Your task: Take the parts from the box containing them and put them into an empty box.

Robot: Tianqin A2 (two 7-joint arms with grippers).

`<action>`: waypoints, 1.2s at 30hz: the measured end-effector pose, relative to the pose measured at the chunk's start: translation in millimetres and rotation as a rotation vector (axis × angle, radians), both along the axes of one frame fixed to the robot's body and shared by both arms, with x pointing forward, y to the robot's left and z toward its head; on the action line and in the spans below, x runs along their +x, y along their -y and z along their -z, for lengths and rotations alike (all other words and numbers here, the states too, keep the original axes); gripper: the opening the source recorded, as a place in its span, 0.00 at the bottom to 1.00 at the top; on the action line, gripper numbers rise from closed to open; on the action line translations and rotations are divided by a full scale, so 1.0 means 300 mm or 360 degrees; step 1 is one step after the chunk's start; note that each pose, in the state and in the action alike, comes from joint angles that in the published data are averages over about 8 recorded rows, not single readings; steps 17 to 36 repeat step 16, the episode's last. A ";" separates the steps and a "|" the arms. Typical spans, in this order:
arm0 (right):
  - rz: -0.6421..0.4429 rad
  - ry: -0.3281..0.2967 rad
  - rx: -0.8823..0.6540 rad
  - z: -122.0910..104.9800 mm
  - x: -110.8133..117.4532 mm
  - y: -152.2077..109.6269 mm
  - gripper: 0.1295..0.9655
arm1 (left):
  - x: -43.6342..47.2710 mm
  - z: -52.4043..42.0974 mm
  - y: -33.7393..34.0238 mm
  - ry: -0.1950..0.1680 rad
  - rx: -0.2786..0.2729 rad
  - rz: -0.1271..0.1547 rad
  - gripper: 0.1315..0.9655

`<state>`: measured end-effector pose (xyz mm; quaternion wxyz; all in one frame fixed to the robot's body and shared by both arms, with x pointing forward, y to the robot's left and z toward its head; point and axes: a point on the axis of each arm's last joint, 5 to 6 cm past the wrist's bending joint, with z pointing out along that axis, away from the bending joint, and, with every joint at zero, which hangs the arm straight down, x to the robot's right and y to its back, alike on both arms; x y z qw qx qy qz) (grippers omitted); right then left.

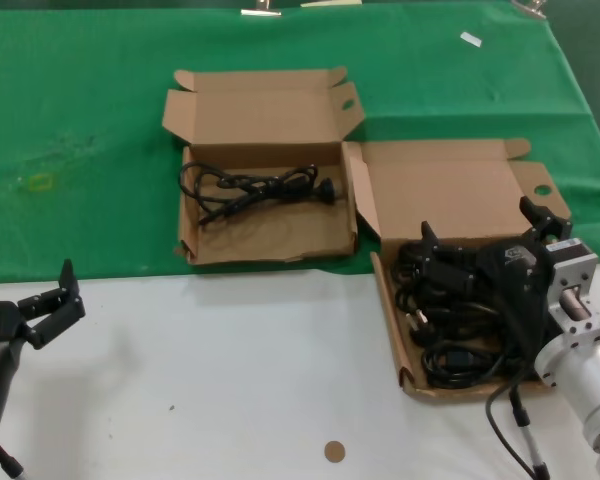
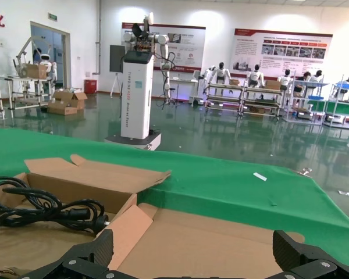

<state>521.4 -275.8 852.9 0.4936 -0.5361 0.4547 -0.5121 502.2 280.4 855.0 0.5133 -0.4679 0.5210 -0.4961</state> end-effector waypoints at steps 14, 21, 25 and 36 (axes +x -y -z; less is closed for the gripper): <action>0.0000 0.0000 0.0000 0.000 0.000 0.000 1.00 | 0.000 0.000 0.000 0.0000 0.0000 0.0000 1.00; 0.0000 0.0000 0.0000 0.000 0.000 0.000 1.00 | 0.000 0.000 0.000 0.0000 0.0000 0.0000 1.00; 0.0000 0.0000 0.0000 0.000 0.000 0.000 1.00 | 0.000 0.000 0.000 0.0000 0.0000 0.0000 1.00; 0.0000 0.0000 0.0000 0.000 0.000 0.000 1.00 | 0.000 0.000 0.000 0.0000 0.0000 0.0000 1.00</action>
